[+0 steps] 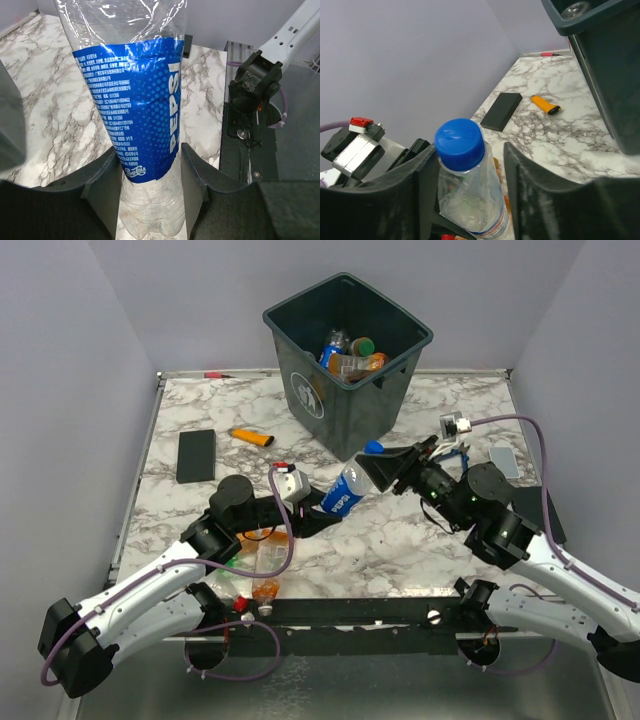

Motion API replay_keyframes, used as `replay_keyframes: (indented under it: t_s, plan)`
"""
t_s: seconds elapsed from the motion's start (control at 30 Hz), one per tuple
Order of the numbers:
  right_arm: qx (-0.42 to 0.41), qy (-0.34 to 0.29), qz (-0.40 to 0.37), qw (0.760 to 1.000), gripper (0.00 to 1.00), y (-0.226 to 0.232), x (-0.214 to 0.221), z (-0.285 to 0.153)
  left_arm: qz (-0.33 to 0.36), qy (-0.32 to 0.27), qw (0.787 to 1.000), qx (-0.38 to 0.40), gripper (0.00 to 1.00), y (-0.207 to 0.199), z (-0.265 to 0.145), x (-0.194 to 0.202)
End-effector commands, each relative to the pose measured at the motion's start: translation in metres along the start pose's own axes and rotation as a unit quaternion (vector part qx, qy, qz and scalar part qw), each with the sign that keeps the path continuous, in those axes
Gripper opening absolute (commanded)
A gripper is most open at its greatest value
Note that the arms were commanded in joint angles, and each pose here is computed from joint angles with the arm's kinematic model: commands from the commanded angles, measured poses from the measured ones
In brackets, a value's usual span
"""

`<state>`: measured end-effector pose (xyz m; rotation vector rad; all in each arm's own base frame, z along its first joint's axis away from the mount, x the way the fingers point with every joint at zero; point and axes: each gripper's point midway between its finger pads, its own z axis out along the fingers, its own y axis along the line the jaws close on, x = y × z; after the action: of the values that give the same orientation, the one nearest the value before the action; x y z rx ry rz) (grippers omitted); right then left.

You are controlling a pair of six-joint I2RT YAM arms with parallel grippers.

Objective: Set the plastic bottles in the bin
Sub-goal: Place the plastic bottle in the trash bin.

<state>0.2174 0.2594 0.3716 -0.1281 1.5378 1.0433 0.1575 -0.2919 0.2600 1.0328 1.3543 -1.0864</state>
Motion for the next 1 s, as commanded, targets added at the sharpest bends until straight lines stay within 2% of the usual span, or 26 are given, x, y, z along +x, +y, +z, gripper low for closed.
replay_keyframes:
  t_s: [0.0, 0.03, 0.07, 0.13, 0.17, 0.2, 0.23, 0.27, 0.3, 0.4, 0.53, 0.7, 0.97]
  plan:
    - [-0.003, -0.018, 0.005, 1.0, 0.47, 0.004, -0.008, 0.005, 0.009, -0.012, 1.0, -0.002, 0.1, -0.001, 0.0, -0.004]
    - [-0.005, -0.017, 0.005, 1.0, 0.42, 0.004, -0.006, 0.006, 0.009, -0.012, 1.0, -0.003, 0.13, 0.0, 0.0, -0.004]
    - [-0.006, -0.016, 0.005, 1.0, 0.38, 0.004, -0.006, 0.006, 0.008, -0.013, 1.0, -0.004, 0.21, 0.0, 0.0, -0.005]
    - [-0.016, -0.01, 0.0, 1.0, 0.28, 0.007, -0.003, 0.007, 0.006, -0.014, 1.0, -0.007, 0.46, 0.0, 0.0, -0.006]
    - [-0.02, -0.008, -0.003, 1.0, 0.22, 0.008, -0.002, 0.006, 0.004, -0.015, 1.0, -0.007, 0.59, 0.0, -0.001, -0.007]
    - [-0.025, -0.006, -0.006, 1.0, 0.16, 0.009, -0.001, 0.006, 0.003, -0.017, 1.0, -0.011, 0.85, 0.001, -0.001, -0.008]
    - [-0.027, -0.002, -0.008, 1.0, 0.09, 0.01, 0.001, 0.006, 0.002, -0.021, 1.0, -0.015, 0.97, 0.001, -0.002, -0.011]
    - [-0.03, 0.003, -0.012, 0.999, 0.03, 0.011, 0.003, 0.006, 0.001, -0.025, 0.999, -0.02, 0.99, 0.002, -0.003, -0.013]
    - [-0.035, 0.012, -0.017, 0.999, 0.01, 0.012, 0.006, 0.005, 0.0, -0.03, 0.999, -0.026, 0.99, 0.004, -0.004, -0.017]
    - [-0.061, 0.04, -0.028, 0.997, 0.01, 0.018, 0.019, 0.002, -0.012, -0.054, 0.997, -0.048, 0.99, 0.008, -0.007, -0.027]
    - [-0.11, 0.063, -0.022, 0.992, 0.01, 0.031, 0.034, -0.001, -0.036, -0.095, 0.994, -0.024, 0.99, -0.001, -0.005, -0.04]
    - [-0.129, 0.051, 0.001, 0.99, 0.0, 0.038, 0.033, 0.001, -0.079, -0.067, 0.994, 0.022, 0.99, -0.009, 0.01, -0.026]
    - [-0.146, 0.054, 0.014, 0.988, 0.01, 0.046, 0.035, 0.005, -0.094, -0.059, 0.994, 0.007, 0.98, -0.002, 0.014, -0.016]
